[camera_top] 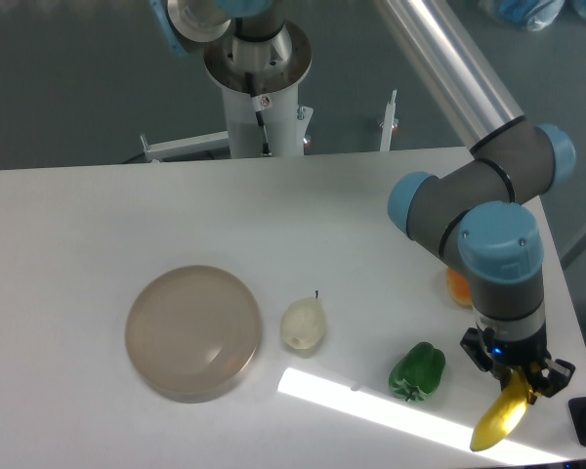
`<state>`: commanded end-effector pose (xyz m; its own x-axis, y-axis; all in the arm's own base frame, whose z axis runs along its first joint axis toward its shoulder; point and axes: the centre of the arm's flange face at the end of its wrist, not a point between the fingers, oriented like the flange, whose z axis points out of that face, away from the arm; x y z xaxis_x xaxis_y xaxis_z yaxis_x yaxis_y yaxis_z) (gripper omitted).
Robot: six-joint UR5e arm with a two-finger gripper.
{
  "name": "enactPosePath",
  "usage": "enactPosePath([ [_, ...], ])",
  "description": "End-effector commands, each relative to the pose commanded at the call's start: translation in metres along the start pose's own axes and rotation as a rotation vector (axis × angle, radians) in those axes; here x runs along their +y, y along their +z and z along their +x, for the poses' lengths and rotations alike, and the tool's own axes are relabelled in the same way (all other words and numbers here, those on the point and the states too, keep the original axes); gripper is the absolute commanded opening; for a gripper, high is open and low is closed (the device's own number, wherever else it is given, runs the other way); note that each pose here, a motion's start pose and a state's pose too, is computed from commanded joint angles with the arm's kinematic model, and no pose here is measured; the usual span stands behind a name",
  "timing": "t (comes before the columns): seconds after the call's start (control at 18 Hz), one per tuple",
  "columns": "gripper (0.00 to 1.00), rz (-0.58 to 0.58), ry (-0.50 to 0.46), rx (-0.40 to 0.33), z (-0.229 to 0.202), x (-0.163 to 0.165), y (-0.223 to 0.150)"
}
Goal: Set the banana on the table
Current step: 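Lift the banana and carry it inward past the orange roll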
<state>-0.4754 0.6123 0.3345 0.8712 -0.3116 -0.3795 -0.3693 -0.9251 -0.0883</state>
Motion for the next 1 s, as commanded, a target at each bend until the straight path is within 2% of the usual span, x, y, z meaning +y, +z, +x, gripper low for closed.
enactPosePath([
  [0.17, 0.30, -0.008, -0.019, 0.038, 0.009, 0.024, -0.016],
  [0.39, 0.30, -0.018, 0.073, 0.067, 0.033, 0.045, -0.033],
  [0.5, 0.30, -0.016, 0.134, 0.097, 0.055, 0.058, -0.042],
  [0.67, 0.30, -0.025, 0.164, 0.131, 0.082, 0.077, -0.049],
  [0.78, 0.30, -0.029, 0.184, 0.158, 0.104, 0.102, -0.055],
  [1.0, 0.29, -0.001, 0.191, 0.189, 0.143, 0.119, -0.070],
])
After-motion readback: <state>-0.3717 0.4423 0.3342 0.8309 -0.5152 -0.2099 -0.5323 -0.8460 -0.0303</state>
